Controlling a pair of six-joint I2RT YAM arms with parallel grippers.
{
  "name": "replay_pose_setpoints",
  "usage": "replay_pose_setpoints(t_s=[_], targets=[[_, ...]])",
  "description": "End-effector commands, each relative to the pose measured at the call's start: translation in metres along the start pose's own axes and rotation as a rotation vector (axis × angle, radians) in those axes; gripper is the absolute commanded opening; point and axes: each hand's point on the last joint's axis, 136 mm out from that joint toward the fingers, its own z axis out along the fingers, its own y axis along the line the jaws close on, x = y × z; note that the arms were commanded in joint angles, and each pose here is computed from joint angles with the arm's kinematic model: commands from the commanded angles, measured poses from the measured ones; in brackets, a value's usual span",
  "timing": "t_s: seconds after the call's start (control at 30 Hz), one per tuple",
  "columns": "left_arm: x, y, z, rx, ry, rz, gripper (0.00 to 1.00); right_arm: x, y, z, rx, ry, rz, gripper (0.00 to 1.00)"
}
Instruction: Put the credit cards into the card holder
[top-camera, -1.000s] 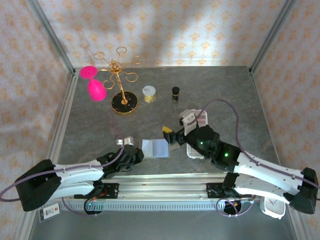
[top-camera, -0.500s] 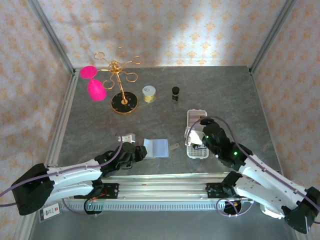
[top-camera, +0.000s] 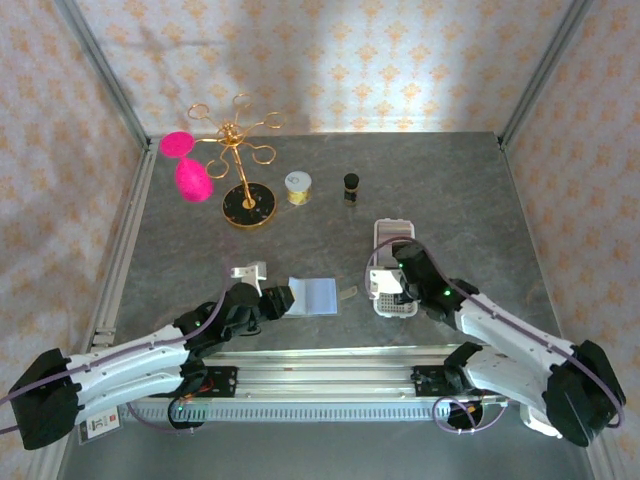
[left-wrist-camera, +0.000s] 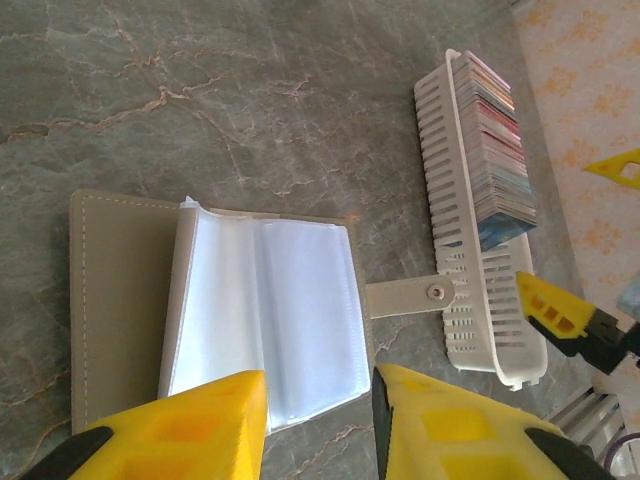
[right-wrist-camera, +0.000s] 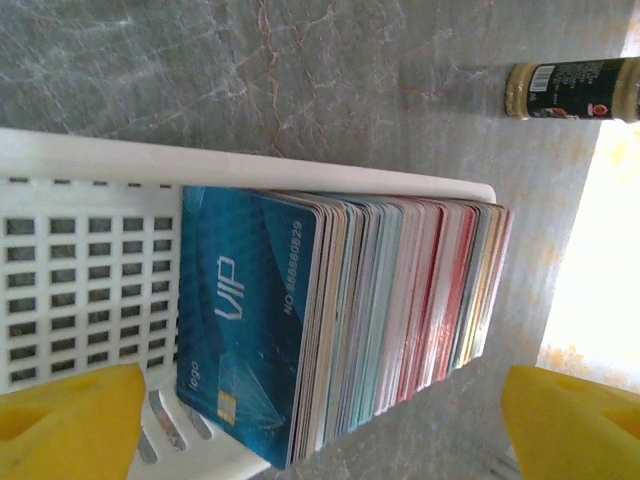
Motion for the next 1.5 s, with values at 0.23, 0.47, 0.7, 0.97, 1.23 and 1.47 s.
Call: replay_pose_setpoints(t_s=[0.23, 0.47, 0.7, 0.97, 1.23, 1.47], targets=[[0.012, 0.005, -0.001, 0.005, 0.041, 0.030, 0.34, -0.012, -0.024, 0.012, 0.041, -0.019, 0.003, 0.87], [0.015, 0.006, -0.001, 0.018, 0.048, 0.020, 0.33, -0.011, -0.025, 0.018, 0.029, 0.001, 0.000, 0.78], [0.016, 0.009, -0.002, 0.018, 0.044, 0.011, 0.33, -0.008, -0.019, 0.018, 0.008, 0.011, -0.003, 0.64], [0.018, 0.011, -0.002, 0.016, 0.050, 0.005, 0.32, -0.005, -0.017, 0.018, 0.001, 0.028, -0.008, 0.49], [0.018, 0.012, -0.002, 0.014, 0.048, 0.002, 0.31, -0.004, -0.014, 0.017, -0.013, 0.029, -0.003, 0.37], [0.018, 0.011, -0.002, 0.017, 0.048, -0.001, 0.31, -0.004, -0.013, 0.019, -0.012, 0.027, 0.014, 0.74]])
